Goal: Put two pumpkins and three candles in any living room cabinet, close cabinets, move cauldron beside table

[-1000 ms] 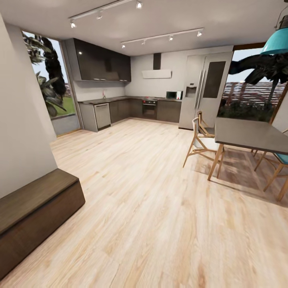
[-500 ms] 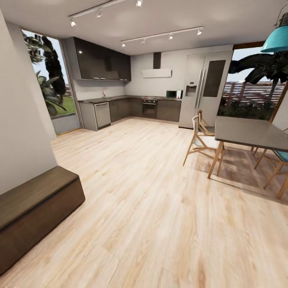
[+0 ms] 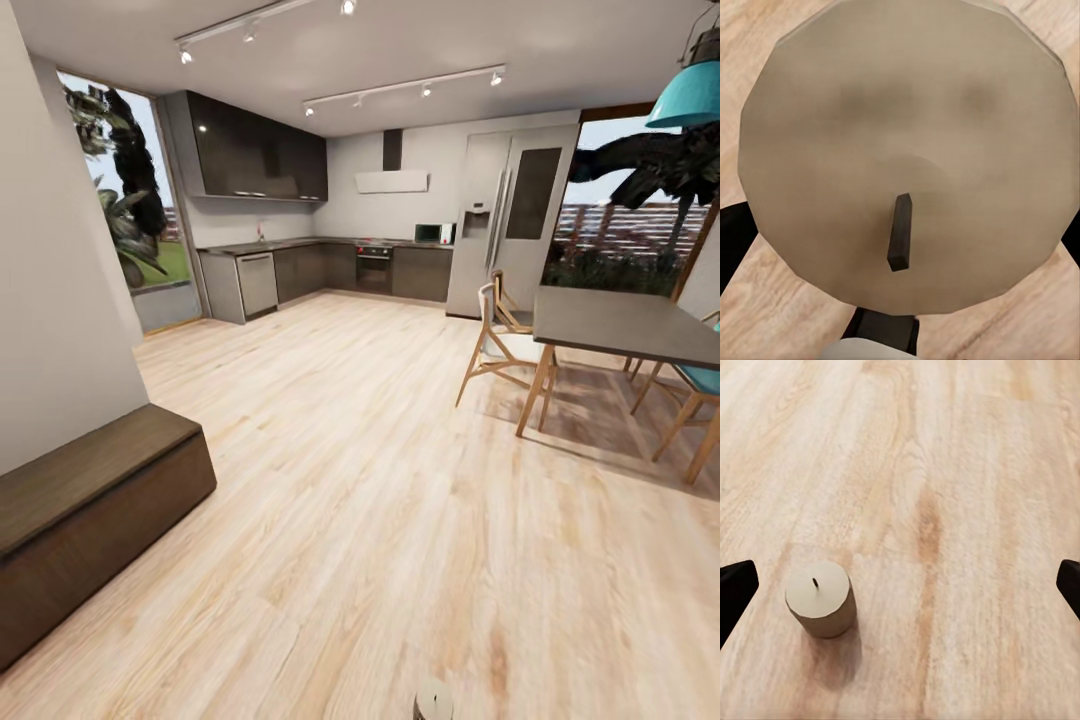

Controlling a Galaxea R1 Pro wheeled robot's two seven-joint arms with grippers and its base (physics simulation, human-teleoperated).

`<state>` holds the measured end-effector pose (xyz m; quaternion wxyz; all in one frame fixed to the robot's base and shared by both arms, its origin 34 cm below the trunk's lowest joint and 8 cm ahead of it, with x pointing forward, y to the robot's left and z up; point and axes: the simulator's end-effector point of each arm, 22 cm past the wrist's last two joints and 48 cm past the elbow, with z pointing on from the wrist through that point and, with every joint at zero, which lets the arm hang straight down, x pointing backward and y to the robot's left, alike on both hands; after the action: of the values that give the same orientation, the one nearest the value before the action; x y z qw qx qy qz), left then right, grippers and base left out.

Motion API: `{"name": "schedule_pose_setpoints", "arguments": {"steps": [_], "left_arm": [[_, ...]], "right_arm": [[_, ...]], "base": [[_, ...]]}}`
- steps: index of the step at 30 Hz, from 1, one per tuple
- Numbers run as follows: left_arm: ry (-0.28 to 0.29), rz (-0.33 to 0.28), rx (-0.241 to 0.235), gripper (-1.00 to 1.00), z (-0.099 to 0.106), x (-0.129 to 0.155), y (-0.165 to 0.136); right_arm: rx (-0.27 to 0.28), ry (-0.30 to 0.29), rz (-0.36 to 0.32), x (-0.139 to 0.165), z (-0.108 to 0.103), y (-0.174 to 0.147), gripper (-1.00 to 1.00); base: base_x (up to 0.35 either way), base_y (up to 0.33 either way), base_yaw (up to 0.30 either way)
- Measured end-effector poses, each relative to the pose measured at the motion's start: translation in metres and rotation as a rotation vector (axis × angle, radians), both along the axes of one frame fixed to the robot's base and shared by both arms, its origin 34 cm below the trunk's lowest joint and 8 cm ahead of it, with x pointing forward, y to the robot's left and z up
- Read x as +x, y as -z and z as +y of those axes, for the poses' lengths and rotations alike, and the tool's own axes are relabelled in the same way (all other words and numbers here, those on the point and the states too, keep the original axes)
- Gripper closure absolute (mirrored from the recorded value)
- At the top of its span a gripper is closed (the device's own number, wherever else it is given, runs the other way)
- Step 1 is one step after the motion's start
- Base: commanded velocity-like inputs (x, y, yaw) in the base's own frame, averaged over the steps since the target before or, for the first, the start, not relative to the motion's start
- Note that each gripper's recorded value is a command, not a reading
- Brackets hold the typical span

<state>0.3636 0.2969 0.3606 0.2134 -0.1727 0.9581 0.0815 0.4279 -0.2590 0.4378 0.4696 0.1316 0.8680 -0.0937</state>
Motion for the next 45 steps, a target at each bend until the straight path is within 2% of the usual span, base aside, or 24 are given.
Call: {"name": "schedule_pose_setpoints", "arguments": {"steps": [6,8,10,13,15,17,18,19,20,21,25,30,31,33,34,36,37,38,39,40,42,43,44,45], "left_arm": [[0.013,-0.004,-0.012,1.0,-0.009,0.001,0.012],[0.029,-0.023,-0.018,1.0,-0.017,0.014,0.013],[0.026,-0.052,-0.024,1.0,-0.022,0.035,0.01],[0.016,-0.105,-0.029,1.0,-0.027,0.076,0.002],[0.027,-0.162,-0.018,1.0,-0.029,0.123,-0.014],[0.013,-0.185,-0.029,1.0,-0.032,0.147,-0.021],[0.038,-0.196,-0.024,1.0,-0.035,0.161,-0.026],[0.032,-0.197,-0.039,1.0,-0.04,0.175,-0.03],[0.052,-0.198,-0.047,1.0,-0.047,0.193,-0.038],[0.041,-0.195,-0.059,1.0,-0.05,0.199,-0.039],[0.061,-0.217,-0.082,1.0,-0.064,0.239,-0.056],[0.079,-0.316,-0.093,1.0,-0.074,0.306,-0.098],[0.094,-0.352,-0.096,1.0,-0.082,0.326,-0.116],[0.096,-0.369,-0.124,1.0,-0.114,0.331,-0.12],[0.075,-0.38,-0.104,1.0,-0.118,0.332,-0.122],[-0.058,-0.37,0.081,1.0,-0.074,0.323,-0.126],[-0.075,-0.365,0.186,1.0,-0.056,0.319,-0.132],[-0.066,-0.376,0.337,1.0,-0.04,0.319,-0.15],[-0.042,-0.383,0.367,1.0,-0.041,0.322,-0.153],[-0.054,-0.375,0.36,1.0,-0.046,0.319,-0.151],[0.04,-0.392,0.324,1.0,-0.082,0.328,-0.153],[0.062,-0.402,0.276,1.0,-0.096,0.333,-0.151],[0.136,-0.429,0.182,1.0,-0.124,0.343,-0.149],[0.155,-0.434,0.158,1.0,-0.131,0.345,-0.146]], "right_arm": [[0.0,-0.002,-0.009,0.0,0.0,0.01,-1.0],[0.004,-0.008,-0.015,0.003,0.003,0.013,-1.0],[0.013,-0.011,-0.033,0.012,0.007,0.013,-1.0],[0.028,-0.021,-0.049,0.043,0.013,0.01,-1.0],[0.032,-0.037,-0.007,0.066,0.017,0.014,-1.0],[0.032,-0.053,0.027,0.088,0.02,0.016,-1.0],[0.032,-0.056,0.034,0.097,0.02,0.015,-1.0],[0.03,-0.067,0.047,0.115,0.022,0.012,-1.0],[0.027,-0.076,0.056,0.133,0.023,0.007,-1.0],[0.027,-0.076,0.061,0.142,0.022,0.006,-1.0],[0.021,-0.096,0.098,0.186,0.024,-0.006,-1.0],[0.026,-0.107,0.151,0.241,0.023,-0.031,-1.0],[0.048,-0.092,0.168,0.259,0.021,-0.043,-1.0],[0.07,-0.078,0.179,0.268,0.019,-0.047,-1.0],[0.077,-0.074,0.182,0.269,0.019,-0.046,-1.0],[0.083,-0.068,0.187,0.271,0.018,-0.043,-1.0],[0.084,-0.066,0.188,0.27,0.017,-0.042,-1.0],[0.082,-0.06,0.191,0.27,0.012,-0.039,-1.0],[0.081,-0.059,0.191,0.269,0.011,-0.037,-1.0],[0.08,-0.057,0.192,0.269,0.009,-0.035,-1.0],[0.075,-0.051,0.193,0.268,0.004,-0.03,-1.0],[0.075,-0.051,0.193,0.267,0.004,-0.028,-1.0],[0.075,-0.051,0.194,0.267,0.003,-0.026,-1.0],[0.075,-0.051,0.194,0.266,0.003,-0.024,-1.0]], "base": [[-0.001,0.0,0.0],[0.0,0.0,0.0],[0.0,0.0,0.0],[0.0,0.0,0.0],[0.0,0.0,0.0],[0.0,0.0,0.0],[0.0,0.0,0.0],[0.0,0.0,0.0],[0.0,0.0,0.0],[0.0,0.0,0.0],[0.0,0.0,0.0],[0.0,0.0,0.0],[0.0,0.0,0.0],[0.0,0.0,0.0],[0.0,0.0,0.0],[0.0,0.0,0.0],[0.0,0.0,0.0],[0.0,0.0,0.0],[0.0,0.0,0.0],[0.0,0.0,0.0],[0.0,0.0,0.0],[0.0,0.0,0.0],[0.0,0.0,0.0],[0.0,0.0,0.0]]}}
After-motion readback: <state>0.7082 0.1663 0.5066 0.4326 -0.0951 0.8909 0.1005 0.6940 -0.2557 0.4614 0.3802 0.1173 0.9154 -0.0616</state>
